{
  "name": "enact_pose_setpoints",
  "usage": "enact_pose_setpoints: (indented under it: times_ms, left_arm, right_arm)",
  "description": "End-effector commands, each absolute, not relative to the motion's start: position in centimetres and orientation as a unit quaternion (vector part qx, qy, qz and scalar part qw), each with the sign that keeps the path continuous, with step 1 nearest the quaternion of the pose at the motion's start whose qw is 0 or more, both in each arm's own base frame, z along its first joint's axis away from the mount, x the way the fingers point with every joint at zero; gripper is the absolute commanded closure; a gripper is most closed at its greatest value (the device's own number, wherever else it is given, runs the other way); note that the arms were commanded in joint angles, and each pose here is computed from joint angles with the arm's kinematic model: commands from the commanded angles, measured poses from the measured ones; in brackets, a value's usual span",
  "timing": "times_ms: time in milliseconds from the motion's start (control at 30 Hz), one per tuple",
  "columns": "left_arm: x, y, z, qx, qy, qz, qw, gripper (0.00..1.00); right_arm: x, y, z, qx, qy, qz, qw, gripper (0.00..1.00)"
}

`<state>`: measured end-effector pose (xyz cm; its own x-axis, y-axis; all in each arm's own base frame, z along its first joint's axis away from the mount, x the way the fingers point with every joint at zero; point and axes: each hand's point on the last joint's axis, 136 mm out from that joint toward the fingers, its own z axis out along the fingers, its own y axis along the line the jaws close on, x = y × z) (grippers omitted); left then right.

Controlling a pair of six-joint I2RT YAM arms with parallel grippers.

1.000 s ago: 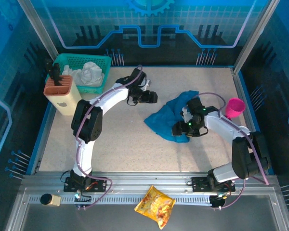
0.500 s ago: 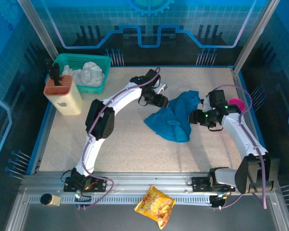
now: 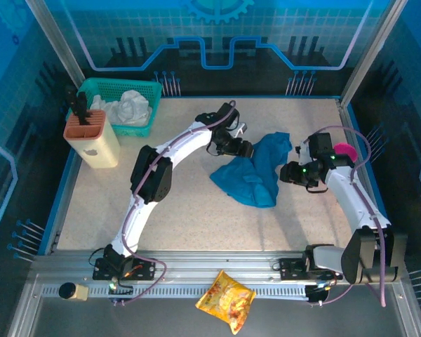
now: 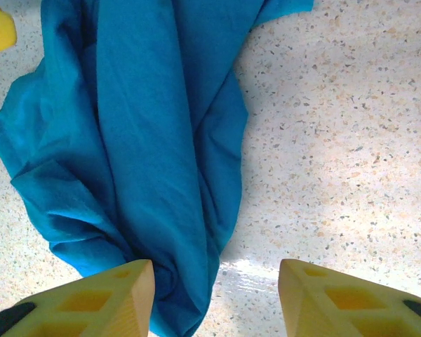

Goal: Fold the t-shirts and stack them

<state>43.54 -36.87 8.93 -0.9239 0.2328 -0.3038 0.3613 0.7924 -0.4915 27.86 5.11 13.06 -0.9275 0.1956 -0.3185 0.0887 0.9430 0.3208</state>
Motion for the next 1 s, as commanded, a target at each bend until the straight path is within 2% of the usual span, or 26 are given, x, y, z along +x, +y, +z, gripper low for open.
enact_pose_setpoints:
  times_ms: [0,300,433,567,633,667,800,967]
  left_arm:
    - [43.5,-38.2,8.1,0.147,0.940,-0.293,0.099,0.28]
    - [43.2,-38.8,6.1,0.144,0.947,-0.277,0.078,0.41]
    - [43.3,-38.9,5.9,0.142,0.949,-0.270,0.083,0.59]
    - [43.9,-38.8,6.9,0.137,0.949,-0.266,0.102,0.81]
    - [44.4,-38.6,8.0,0.135,0.948,-0.263,0.118,0.96]
    - [44.6,-38.6,8.6,0.135,0.948,-0.260,0.127,1.00]
    - [45.1,-37.4,12.6,0.134,0.947,-0.239,0.171,1.00]
    - [44.3,-33.7,20.3,0.127,0.944,-0.193,0.236,1.00]
  right_arm:
    - [27.4,4.9,13.0,0.074,0.969,0.157,0.174,0.51]
    - [27.2,4.8,13.3,0.075,0.968,0.157,0.179,0.57]
    - [27.1,4.7,13.4,0.075,0.968,0.157,0.182,0.58]
    - [27.1,4.7,13.2,0.076,0.968,0.157,0.181,0.60]
    - [27.2,4.6,13.1,0.079,0.968,0.156,0.182,0.60]
    - [27.3,4.5,13.1,0.080,0.967,0.156,0.184,0.60]
    - [28.5,4.2,13.3,0.084,0.964,0.156,0.198,0.60]
    - [32.3,4.3,14.2,0.082,0.958,0.164,0.220,0.51]
